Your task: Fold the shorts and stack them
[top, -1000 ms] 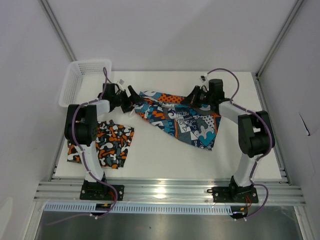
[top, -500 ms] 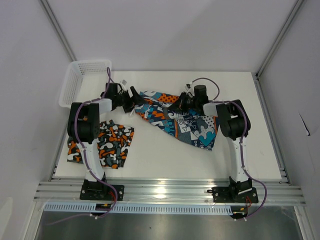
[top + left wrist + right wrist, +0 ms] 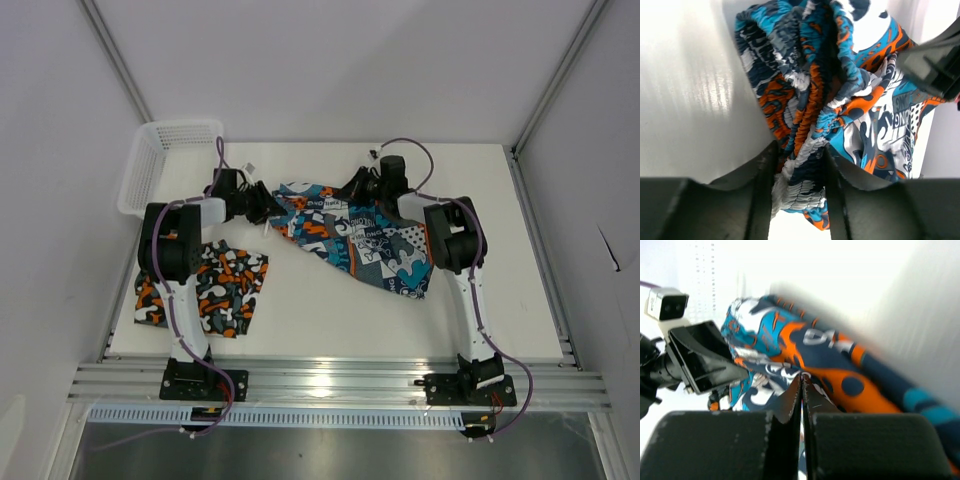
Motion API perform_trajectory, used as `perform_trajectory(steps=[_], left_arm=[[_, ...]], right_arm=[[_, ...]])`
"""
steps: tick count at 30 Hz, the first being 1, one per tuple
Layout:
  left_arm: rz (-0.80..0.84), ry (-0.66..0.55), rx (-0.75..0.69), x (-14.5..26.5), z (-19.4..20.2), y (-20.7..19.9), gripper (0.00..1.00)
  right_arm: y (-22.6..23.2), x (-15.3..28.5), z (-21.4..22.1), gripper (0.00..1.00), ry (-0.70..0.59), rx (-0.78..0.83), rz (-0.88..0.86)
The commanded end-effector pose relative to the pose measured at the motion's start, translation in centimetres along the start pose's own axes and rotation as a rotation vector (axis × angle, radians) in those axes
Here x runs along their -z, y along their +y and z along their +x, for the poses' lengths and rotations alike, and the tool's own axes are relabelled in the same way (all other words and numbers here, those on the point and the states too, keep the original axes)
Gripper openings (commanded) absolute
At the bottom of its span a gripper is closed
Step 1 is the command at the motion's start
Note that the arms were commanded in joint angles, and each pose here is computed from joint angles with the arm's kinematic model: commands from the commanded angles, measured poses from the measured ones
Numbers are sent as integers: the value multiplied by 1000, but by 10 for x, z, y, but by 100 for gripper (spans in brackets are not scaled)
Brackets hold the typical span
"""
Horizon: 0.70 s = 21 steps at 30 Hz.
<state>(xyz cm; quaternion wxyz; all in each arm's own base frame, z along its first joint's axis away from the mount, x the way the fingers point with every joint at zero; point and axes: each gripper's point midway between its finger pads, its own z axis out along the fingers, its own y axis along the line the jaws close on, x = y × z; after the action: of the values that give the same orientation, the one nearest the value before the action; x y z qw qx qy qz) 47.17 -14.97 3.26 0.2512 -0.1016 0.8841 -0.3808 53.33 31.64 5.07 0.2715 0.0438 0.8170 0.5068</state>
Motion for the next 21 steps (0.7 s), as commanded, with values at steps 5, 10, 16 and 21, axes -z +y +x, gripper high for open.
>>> perform_trajectory(steps=[5,10,16,21], left_arm=[[-3,4,-27,-5,-5,-3,31],[-6,7,-30,-6,-5,-3,24],[-16,11,-46,-6,-5,-9,0],[-104,24,-48,-1,4,-13,0]], right_arm=[[-19,-18,-19,1,-41,43,58],[-26,-22,-16,1,-39,37,79],[3,-12,-29,4,-52,67,30],[57,10,-38,13,-40,147,-24]])
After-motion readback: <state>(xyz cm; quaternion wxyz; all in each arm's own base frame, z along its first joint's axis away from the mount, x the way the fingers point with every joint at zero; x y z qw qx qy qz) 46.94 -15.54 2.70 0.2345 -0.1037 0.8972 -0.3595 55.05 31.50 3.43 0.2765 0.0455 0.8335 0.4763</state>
